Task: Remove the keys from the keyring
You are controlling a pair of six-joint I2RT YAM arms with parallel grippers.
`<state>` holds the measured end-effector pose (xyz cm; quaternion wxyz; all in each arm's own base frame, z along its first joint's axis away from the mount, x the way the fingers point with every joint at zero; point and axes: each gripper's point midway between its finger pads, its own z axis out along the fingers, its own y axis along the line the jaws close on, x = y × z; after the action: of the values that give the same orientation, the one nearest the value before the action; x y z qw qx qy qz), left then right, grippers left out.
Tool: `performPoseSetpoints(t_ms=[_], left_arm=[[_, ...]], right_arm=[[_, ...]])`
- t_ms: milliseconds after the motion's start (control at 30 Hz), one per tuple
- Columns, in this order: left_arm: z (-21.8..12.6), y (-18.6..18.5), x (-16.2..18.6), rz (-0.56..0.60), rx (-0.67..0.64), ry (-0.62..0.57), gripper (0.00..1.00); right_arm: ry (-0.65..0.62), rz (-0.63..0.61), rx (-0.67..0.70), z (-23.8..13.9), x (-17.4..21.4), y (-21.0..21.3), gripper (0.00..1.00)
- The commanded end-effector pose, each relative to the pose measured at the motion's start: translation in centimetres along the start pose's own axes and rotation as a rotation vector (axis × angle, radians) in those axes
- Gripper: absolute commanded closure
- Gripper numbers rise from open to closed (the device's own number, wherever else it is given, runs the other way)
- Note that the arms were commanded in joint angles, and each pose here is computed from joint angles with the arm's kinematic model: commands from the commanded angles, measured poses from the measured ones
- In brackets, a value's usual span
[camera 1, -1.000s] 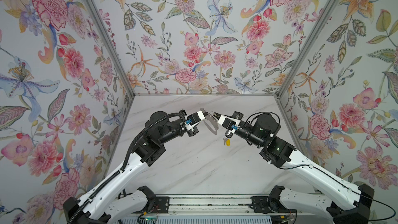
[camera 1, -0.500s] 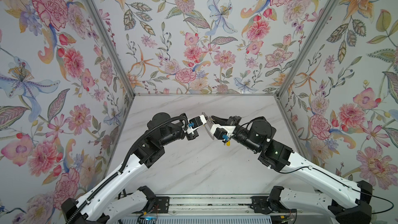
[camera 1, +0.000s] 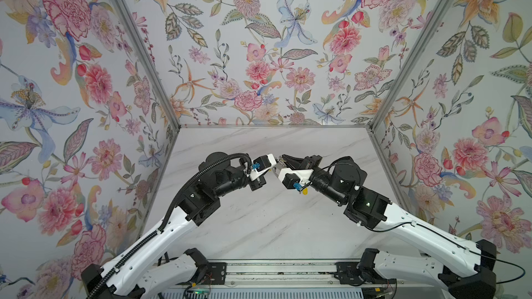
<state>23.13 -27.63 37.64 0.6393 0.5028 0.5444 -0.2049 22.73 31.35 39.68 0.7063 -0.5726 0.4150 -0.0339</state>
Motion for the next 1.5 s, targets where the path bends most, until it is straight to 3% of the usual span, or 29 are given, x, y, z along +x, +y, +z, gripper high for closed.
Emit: performPoseSetpoints(t_ms=[0, 467, 667, 900, 1167, 1467], left_arm=[[-0.3, -1.3, 0.2, -0.081, 0.058, -0.003, 0.89], [-0.8, -0.4, -1.7, -0.175, 0.048, 0.002, 0.62], [0.3, 1.1, -2.8, -0.322, 0.025, 0.021, 0.58], [0.7, 1.0, -3.0, -0.363, 0.051, 0.051, 0.58], [1.4, 0.7, -3.2, -0.354, 0.100, 0.077, 0.66], [1.4, 0.4, -3.4, -0.330, 0.124, 0.080, 0.99]], right_arm=[[-0.075, 0.030, 0.115, -1.4, -2.3, -4.5, 1.00], [-0.096, 0.112, 0.066, -1.6, -1.3, -4.1, 1.00], [-0.103, 0.119, 0.060, -1.6, -1.3, -3.8, 1.00], [-0.098, 0.119, 0.046, -1.4, -1.2, -3.4, 1.00], [-0.097, 0.113, 0.028, -1.3, -1.3, -2.8, 1.00], [-0.078, 0.102, 0.028, -1.4, -1.1, -2.7, 1.00]])
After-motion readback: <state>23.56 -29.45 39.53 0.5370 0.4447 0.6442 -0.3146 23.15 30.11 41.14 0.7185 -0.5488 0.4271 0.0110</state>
